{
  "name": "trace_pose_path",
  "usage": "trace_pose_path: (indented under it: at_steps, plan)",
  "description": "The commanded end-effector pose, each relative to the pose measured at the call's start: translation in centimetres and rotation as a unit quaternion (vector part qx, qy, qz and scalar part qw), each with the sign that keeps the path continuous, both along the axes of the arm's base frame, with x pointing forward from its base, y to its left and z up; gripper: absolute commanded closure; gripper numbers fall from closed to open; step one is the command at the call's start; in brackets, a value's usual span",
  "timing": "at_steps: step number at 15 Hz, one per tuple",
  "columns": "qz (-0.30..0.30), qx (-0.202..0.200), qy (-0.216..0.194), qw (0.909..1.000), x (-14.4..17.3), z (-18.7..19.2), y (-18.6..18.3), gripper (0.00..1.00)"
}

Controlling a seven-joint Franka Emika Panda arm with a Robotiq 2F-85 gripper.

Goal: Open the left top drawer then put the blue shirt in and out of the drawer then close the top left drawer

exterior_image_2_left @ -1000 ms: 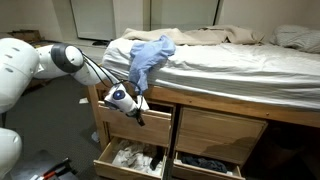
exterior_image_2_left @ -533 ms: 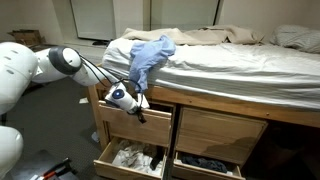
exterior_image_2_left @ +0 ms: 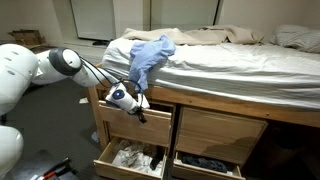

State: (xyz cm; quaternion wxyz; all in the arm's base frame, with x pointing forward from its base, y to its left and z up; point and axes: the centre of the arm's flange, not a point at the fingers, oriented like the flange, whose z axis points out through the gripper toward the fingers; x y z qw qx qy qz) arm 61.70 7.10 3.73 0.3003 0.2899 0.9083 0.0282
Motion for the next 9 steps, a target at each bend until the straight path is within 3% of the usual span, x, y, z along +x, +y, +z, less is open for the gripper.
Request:
trace_pose_path:
  at_steps: [1,9]
  plan:
    - [0.007,-0.001,-0.023,0.9997,-0.53,-0.32,0.02,0.00]
    - [-0.002,-0.004,-0.013,0.9999,0.24,0.13,0.40,0.00]
